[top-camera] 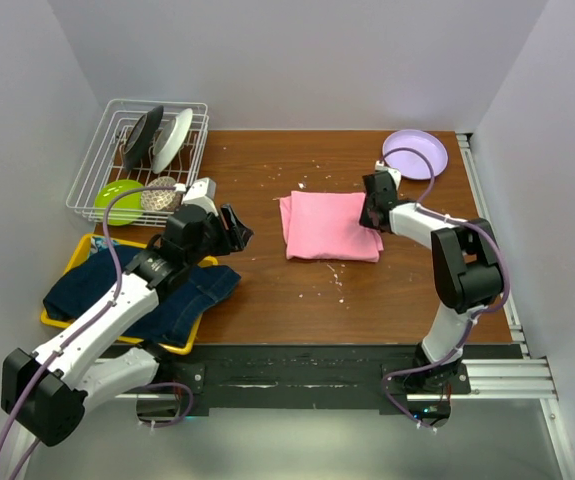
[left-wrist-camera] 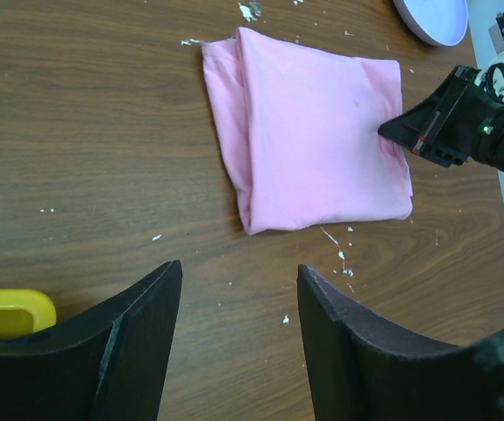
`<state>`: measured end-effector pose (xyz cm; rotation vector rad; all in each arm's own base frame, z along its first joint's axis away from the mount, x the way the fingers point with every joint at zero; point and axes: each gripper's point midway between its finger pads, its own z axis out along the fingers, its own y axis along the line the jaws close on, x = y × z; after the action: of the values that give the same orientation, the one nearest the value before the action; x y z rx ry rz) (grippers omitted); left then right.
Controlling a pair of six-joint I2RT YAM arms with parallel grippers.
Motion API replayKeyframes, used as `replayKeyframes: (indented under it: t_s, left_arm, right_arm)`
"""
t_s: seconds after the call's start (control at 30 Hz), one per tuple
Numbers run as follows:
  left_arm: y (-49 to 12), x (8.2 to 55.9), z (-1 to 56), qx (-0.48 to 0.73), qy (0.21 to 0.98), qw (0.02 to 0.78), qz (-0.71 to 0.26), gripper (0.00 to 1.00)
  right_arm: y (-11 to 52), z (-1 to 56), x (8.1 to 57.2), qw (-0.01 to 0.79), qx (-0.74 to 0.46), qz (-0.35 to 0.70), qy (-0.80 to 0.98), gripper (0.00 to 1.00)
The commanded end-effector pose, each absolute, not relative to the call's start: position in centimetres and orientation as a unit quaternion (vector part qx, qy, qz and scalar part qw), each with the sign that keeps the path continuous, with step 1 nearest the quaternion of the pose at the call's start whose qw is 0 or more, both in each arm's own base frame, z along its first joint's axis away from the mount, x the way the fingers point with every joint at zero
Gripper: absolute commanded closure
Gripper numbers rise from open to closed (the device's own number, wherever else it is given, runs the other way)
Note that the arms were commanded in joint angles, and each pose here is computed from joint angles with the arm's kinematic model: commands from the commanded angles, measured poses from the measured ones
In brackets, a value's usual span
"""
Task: Fold and stack the mixed laundry pile
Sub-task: Move the T-shirt to the corner of the board.
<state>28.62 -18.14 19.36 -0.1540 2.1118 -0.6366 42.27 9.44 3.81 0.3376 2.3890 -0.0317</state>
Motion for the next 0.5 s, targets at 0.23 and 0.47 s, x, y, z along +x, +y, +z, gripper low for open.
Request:
replayKeyframes:
  t_s: [0.23, 0.47]
  left_arm:
    - [-18.7, 28.5, 20.8, -0.014, 0.840, 0.469, -0.273, 0.40]
    - [-18.1, 28.1, 21.7, -0.005, 0.829, 0.488, -0.272, 0.40]
  right_arm:
    - [-2.2, 7.4, 45.7, 0.396, 0.121, -0.128, 0.901, 1.00]
    - [-7.2, 8.8, 47.4, 0.409, 0.113, -0.199, 0.883, 1.00]
